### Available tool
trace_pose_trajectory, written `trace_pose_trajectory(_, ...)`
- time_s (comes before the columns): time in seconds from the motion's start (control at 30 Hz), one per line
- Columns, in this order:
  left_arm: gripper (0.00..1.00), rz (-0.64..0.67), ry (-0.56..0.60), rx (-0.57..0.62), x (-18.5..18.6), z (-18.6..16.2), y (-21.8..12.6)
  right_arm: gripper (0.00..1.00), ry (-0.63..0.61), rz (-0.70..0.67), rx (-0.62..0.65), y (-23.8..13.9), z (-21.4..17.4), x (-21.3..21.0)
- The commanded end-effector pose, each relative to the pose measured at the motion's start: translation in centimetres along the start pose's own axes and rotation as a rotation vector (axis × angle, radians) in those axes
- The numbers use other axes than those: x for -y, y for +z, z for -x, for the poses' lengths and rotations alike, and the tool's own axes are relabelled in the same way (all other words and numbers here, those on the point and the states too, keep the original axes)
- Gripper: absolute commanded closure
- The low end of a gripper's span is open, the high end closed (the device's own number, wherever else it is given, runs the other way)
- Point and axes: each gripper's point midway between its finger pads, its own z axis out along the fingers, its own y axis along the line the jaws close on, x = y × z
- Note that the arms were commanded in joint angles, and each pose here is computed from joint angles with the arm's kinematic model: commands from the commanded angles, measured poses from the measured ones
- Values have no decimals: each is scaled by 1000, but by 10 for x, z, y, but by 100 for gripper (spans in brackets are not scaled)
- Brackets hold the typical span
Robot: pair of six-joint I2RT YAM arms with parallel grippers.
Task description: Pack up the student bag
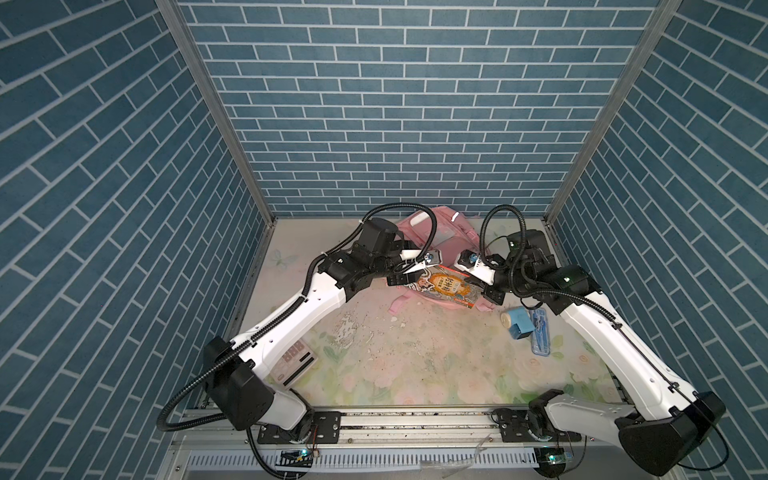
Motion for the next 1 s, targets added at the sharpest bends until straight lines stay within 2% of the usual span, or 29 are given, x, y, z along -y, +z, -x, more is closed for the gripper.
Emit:
trace_pose_trajectory(0.0,64,-74,30,-16,9,-3,2,100,-71,-12,127,-9,28,6)
trace_pose_trajectory(0.03,71,-79,27,-16,9,-3,3,100,-67,-8,132,-8,29,5)
trace_pose_trajectory(0.1,76,-91,27,-7,10,-1,3,100,-63,-8,145,-8,31,6)
trace_pose_trajectory(0.2,97,-103,35,0,10,1,4,100,-65,-8,156,-7,33,6)
trace_pose_trajectory(0.23,100,-105,35,-1,9,1,4,100,-68,-9,156,-6,32,6)
trace_pose_trajectory(0.5,100,-145,25,23,5,7,-5,99,-72,-79,175,-9,35,16)
trace_pose_trajectory(0.6,100,-157,-2,83,-4,14,-20,81,-53,-147,181,-11,25,25)
trace_pose_trajectory(0.63,100,-157,-4,104,-5,16,-25,69,-29,-153,200,-12,22,27)
trace_pose_trajectory(0.8,100,-184,16,119,0,19,-37,45,62,-167,343,-27,20,33)
trace_pose_trajectory(0.83,100,-195,16,113,2,18,-38,41,73,-169,364,-29,19,34)
trace_pose_trajectory(0.97,100,-190,34,138,6,22,-45,40,112,-92,443,-34,18,29)
